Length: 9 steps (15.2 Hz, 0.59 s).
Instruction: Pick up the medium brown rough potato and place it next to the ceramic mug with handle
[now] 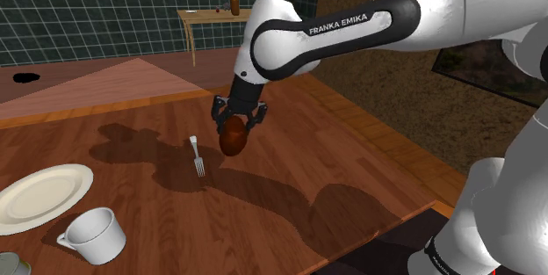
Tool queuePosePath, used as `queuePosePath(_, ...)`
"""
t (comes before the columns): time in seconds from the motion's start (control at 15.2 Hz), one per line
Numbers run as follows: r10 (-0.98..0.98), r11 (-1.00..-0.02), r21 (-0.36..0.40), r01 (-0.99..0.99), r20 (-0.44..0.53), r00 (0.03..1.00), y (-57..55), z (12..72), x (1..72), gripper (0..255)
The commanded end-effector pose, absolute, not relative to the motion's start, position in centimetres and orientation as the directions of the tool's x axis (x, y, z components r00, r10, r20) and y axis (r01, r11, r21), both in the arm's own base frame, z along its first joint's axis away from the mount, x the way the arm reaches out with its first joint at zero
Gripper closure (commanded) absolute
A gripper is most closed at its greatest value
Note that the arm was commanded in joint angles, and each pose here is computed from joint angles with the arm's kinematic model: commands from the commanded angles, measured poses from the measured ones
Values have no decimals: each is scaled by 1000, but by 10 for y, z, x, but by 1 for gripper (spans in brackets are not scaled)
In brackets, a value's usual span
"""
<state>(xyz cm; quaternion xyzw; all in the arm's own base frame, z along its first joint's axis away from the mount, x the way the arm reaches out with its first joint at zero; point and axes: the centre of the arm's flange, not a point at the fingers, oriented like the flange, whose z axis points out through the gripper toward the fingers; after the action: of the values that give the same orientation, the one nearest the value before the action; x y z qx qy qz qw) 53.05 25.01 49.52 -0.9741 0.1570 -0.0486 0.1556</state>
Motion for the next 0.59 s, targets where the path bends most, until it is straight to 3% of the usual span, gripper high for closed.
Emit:
queuePosePath(0.0, -323, -902, -319, -292, 46, 945, 276, 496, 525, 255)
queuePosePath(0.53, -323, -902, -319, -292, 46, 945, 378, 496, 500, 255)
